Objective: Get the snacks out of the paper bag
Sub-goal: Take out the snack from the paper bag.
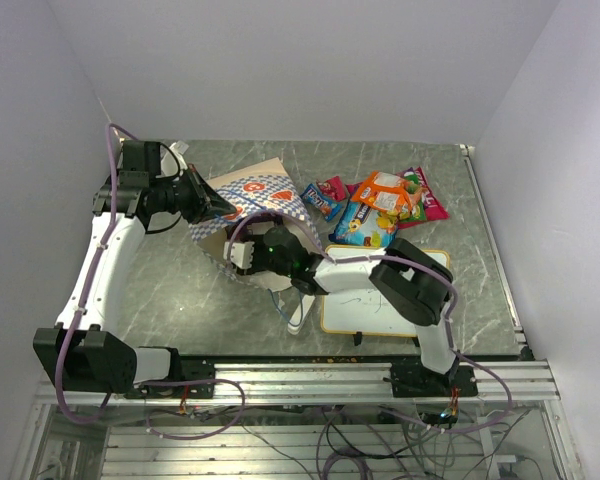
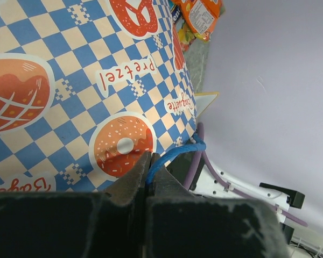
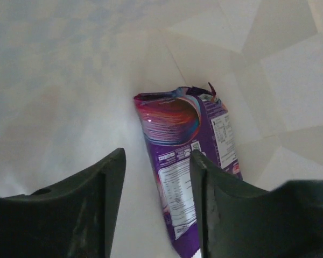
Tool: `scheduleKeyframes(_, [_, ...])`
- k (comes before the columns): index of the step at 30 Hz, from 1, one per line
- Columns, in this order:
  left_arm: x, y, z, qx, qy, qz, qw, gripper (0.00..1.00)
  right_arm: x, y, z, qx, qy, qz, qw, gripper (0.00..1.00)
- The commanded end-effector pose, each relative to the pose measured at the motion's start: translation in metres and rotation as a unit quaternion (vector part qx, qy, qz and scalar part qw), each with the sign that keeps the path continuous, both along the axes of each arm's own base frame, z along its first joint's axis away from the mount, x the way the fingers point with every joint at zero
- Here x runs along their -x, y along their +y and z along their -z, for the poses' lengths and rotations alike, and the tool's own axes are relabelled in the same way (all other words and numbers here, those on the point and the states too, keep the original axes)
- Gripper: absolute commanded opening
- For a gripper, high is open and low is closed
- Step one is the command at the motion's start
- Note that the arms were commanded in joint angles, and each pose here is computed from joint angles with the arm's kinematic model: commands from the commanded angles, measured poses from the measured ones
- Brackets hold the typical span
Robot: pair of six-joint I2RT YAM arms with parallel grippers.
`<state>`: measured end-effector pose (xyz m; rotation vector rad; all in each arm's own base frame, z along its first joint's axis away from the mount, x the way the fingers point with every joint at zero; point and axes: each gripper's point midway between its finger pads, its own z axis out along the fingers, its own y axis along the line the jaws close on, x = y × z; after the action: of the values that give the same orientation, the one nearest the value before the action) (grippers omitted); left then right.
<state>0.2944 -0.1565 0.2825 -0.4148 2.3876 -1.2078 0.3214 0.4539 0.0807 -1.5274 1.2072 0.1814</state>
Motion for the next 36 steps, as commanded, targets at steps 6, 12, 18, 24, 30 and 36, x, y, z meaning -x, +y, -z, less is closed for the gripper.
scheduleKeyframes(6, [0.008, -0.006, -0.01, 0.0, -0.02, 0.031, 0.999, 0.07, -0.039, 0.01, 0.013, -0.038, 0.009, 0.009, 0.999, 0.7])
scheduleKeyframes(12, [0.004, -0.011, -0.013, 0.003, -0.023, 0.039, 0.999, 0.07, -0.048, 0.025, 0.022, -0.053, 0.026, 0.002, 0.998, 0.8])
scheduleKeyframes(18, [0.004, -0.014, -0.009, 0.005, -0.016, 0.043, 0.999, 0.07, -0.08, 0.02, 0.036, -0.09, 0.045, 0.076, 0.992, 0.79])
scheduleKeyframes(24, [0.003, -0.012, -0.008, -0.007, -0.012, 0.045, 0.999, 0.07, -0.096, 0.011, 0.065, -0.065, 0.074, 0.118, 0.988, 0.49])
scheduleKeyframes(30, [0.005, -0.01, -0.007, -0.015, -0.01, 0.045, 0.999, 0.07, -0.097, 0.01, 0.059, -0.05, 0.061, 0.107, 0.991, 0.15])
scheduleKeyframes(36, [0.002, -0.008, -0.01, -0.023, -0.015, 0.041, 0.999, 0.07, -0.093, 0.016, 0.022, -0.059, 0.046, 0.082, 0.994, 0.0])
